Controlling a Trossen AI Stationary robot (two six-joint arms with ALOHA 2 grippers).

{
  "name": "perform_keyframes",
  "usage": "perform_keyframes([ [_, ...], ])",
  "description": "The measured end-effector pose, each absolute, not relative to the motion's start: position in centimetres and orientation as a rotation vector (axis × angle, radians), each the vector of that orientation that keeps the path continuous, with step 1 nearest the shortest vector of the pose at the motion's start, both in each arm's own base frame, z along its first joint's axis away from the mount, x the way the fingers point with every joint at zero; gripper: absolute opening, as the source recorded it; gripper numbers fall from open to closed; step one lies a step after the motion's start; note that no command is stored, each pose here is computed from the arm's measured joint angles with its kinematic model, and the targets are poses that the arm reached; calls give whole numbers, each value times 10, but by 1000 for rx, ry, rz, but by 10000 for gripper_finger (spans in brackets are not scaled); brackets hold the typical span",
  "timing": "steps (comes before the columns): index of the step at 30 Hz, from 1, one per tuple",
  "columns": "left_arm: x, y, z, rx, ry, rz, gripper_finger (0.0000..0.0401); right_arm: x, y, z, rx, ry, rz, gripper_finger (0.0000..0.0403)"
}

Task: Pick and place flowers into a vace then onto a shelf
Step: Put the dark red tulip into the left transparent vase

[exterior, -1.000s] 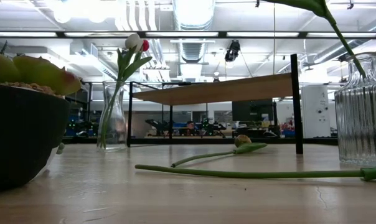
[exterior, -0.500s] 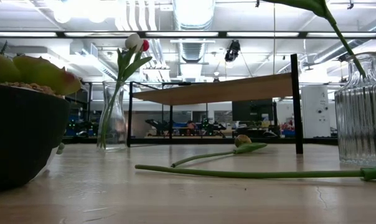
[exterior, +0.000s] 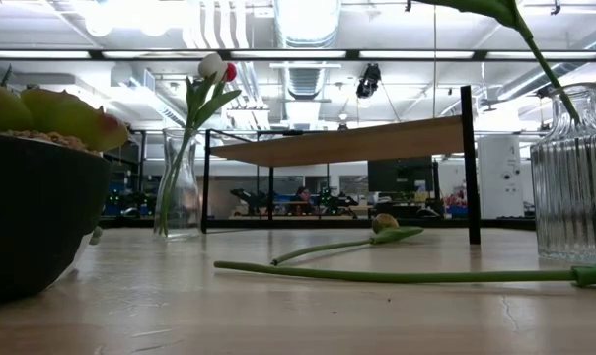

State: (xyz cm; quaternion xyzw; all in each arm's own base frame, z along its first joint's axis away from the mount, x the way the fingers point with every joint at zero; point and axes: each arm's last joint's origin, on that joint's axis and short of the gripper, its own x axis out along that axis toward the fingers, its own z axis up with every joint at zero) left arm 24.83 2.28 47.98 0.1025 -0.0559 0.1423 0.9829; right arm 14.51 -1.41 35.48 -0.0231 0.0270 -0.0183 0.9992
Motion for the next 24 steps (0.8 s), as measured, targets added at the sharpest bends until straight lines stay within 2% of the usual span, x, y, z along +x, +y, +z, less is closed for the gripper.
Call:
perform_keyframes([
  [4, 231, 21, 474, 193, -56, 319, 0, 128, -11, 334, -30, 21, -21, 154],
  [13, 196, 19, 469, 173, -101, 336, 0, 112, -10, 275, 32, -33, -32, 125],
  [24, 190, 19, 473, 152, -123, 335, 0, 114, -10, 226, 55, -74, -29, 107],
])
